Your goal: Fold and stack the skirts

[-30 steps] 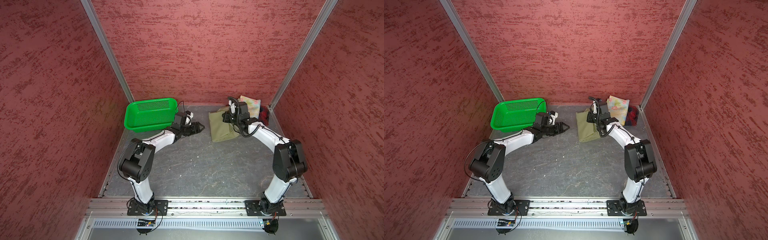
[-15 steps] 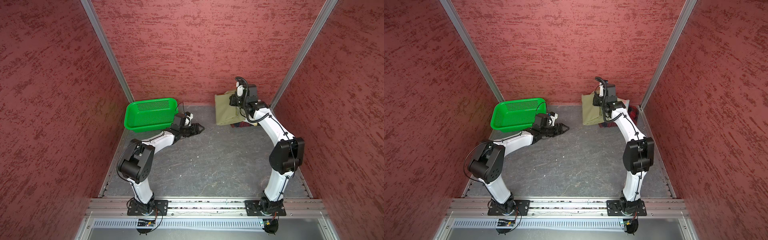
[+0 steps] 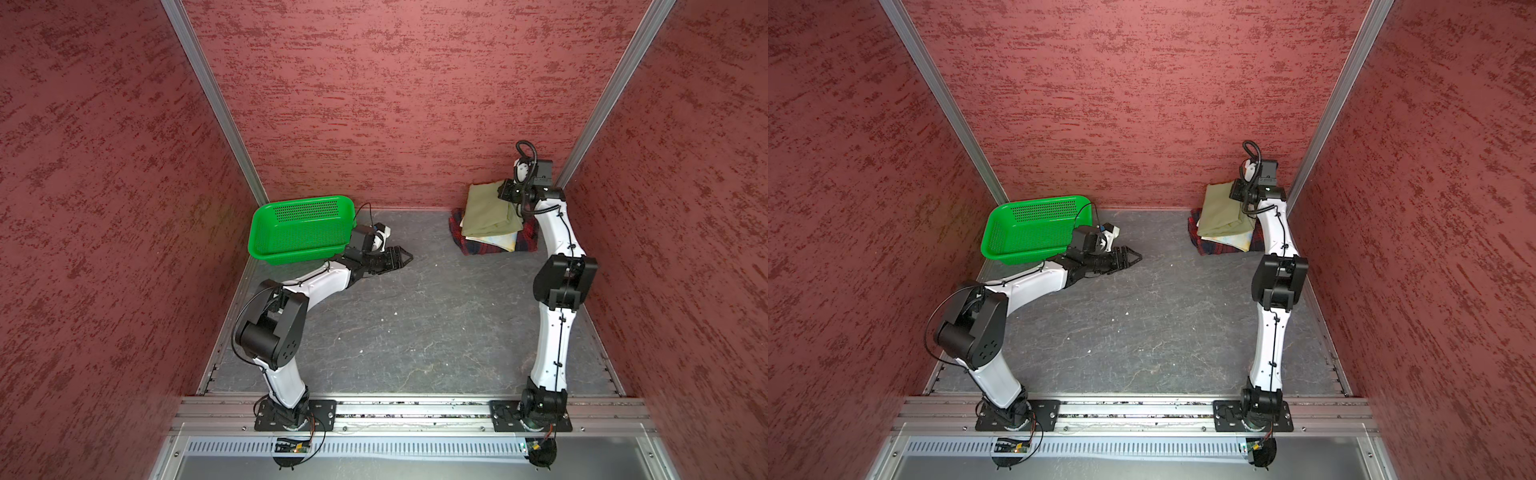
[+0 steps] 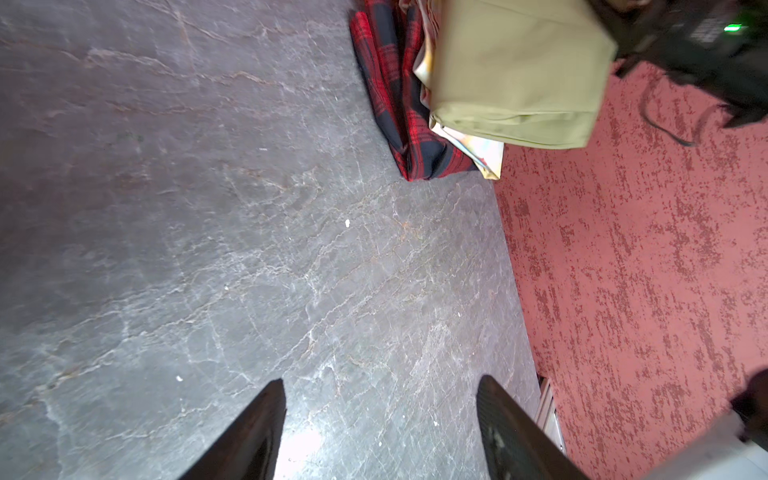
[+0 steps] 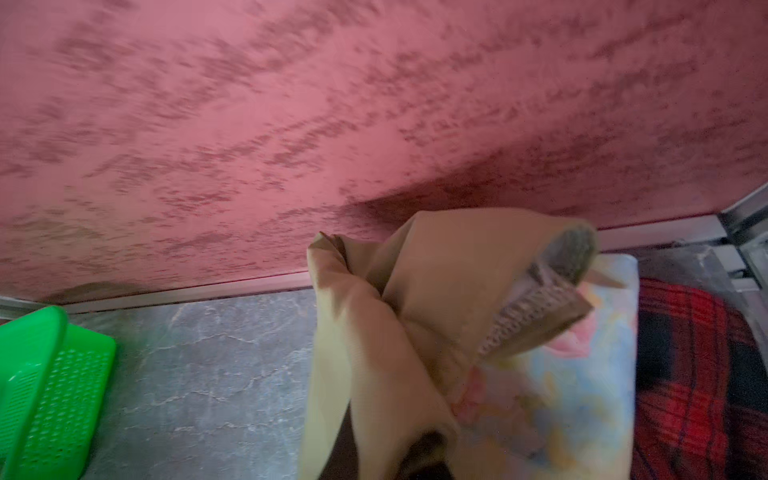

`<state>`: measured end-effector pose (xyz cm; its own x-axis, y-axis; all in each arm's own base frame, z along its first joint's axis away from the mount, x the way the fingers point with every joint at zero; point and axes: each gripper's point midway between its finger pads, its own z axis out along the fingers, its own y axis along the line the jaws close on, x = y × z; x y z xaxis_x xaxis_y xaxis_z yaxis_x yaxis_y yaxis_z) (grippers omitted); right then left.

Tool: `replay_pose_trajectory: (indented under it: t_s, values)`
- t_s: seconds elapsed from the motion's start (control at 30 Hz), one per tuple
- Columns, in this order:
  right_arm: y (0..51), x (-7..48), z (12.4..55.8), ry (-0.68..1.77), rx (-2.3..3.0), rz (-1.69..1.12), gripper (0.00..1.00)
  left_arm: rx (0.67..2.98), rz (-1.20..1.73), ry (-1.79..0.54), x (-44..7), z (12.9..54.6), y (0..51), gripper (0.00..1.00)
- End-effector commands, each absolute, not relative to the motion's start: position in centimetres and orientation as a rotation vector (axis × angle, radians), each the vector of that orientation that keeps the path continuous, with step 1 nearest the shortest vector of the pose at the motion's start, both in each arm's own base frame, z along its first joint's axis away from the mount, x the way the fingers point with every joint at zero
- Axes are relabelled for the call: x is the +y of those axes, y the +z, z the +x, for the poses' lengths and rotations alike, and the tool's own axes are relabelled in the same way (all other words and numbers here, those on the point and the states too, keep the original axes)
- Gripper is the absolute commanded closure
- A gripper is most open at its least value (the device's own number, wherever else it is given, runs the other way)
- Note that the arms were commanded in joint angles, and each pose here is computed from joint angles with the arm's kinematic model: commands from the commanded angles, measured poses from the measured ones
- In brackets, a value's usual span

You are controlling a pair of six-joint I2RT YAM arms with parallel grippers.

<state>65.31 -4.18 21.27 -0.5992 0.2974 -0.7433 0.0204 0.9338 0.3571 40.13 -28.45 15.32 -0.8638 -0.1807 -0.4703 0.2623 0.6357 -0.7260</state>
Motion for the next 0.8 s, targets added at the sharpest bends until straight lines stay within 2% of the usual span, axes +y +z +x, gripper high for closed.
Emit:
replay_pose_trajectory:
  t_s: [0.0, 0.1, 0.2, 0.23, 0.33, 0.4, 0.57, 0.7, 0.77]
  values:
    - [18.5, -6.2, 65.5, 0.360, 2.238, 0.230, 1.00, 2.324, 0.105, -1.160, -29.0, 39.9, 16.9, 0.27]
    - [17.0, -7.7, 66.4, 0.268, 2.229, 0.232, 1.00, 2.323, 0.105, -1.141, -28.9, 39.7, 17.2, 0.26]
    - [17.7, -9.0, 67.1, 0.193, 2.184, 0.270, 0.39, 2.312, 0.119, -1.114, -28.8, 39.5, 17.8, 0.21]
    - [18.9, -9.5, 67.1, 0.171, 2.156, 0.291, 0.25, 2.299, 0.120, -1.090, -28.6, 39.6, 18.5, 0.18]
    - [23.8, -9.9, 66.6, 0.145, 2.065, 0.313, 0.07, 2.240, 0.119, -0.990, -27.2, 40.1, 20.7, 0.07]
    - [27.2, -10.0, 65.7, 0.130, 2.002, 0.325, 0.01, 2.188, 0.113, -0.918, -25.8, 40.4, 22.5, 0.00]
    - [33.9, -8.8, 60.7, 0.078, 1.867, 0.297, 0.01, 2.091, 0.014, -0.631, -19.4, 40.6, 27.0, 0.00]
    - [36.0, -6.6, 53.7, 0.036, 1.773, 0.247, 0.01, 1.951, -0.133, -0.352, -12.1, 38.8, 30.3, 0.01]
    - [36.1, -6.0, 49.4, 0.015, 1.727, 0.243, 0.01, 1.917, -0.225, -0.220, -8.0, 37.5, 30.3, 0.01]
